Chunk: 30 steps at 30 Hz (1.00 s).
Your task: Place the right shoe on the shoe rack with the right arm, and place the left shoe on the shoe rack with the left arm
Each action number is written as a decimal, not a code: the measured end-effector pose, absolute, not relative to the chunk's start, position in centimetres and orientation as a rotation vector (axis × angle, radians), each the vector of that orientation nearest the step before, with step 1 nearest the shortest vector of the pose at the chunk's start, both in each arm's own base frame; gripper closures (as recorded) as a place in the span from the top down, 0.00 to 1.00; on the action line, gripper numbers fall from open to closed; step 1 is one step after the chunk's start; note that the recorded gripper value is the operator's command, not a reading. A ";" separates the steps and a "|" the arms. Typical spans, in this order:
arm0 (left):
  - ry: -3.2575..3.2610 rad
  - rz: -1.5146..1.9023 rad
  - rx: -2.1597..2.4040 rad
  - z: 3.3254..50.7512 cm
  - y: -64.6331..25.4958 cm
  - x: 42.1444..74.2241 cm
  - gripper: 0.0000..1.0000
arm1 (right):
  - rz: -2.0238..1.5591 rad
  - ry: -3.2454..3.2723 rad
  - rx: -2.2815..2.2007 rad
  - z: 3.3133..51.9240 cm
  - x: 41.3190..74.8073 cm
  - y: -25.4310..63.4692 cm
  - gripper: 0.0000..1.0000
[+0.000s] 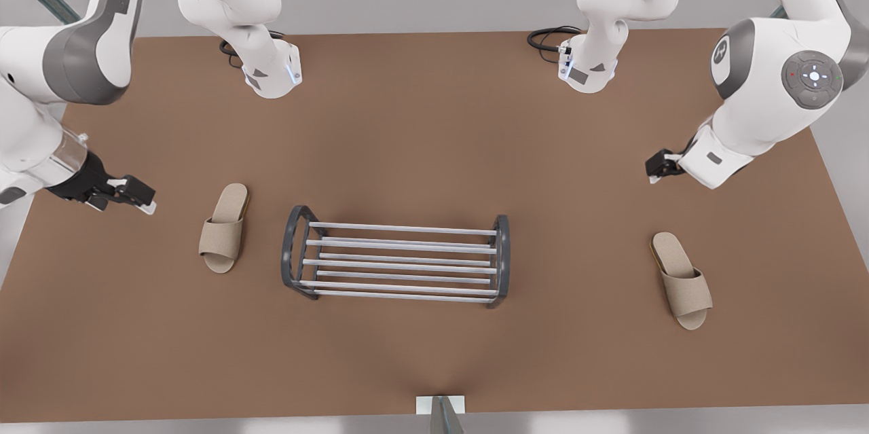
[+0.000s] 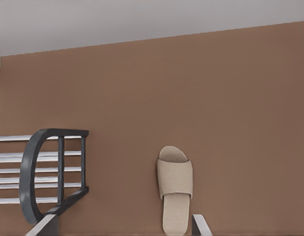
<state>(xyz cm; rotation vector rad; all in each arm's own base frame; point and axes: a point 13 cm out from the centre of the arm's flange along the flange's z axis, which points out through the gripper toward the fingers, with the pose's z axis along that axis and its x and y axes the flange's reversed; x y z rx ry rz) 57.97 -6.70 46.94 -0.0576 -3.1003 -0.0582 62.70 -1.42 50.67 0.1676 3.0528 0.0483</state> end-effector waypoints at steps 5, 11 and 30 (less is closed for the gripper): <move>-3.054 -0.073 -0.032 39.2 -6.1 57.4 1.00 | 0.031 3.103 0.105 49.3 62.2 1.2 1.00; -3.129 -0.068 0.120 20.8 -0.8 58.9 1.00 | 0.033 3.166 0.093 35.6 59.0 0.5 1.00; -3.615 -0.065 0.219 14.2 4.1 68.6 1.00 | -0.084 2.676 -0.032 15.1 58.8 -5.5 1.00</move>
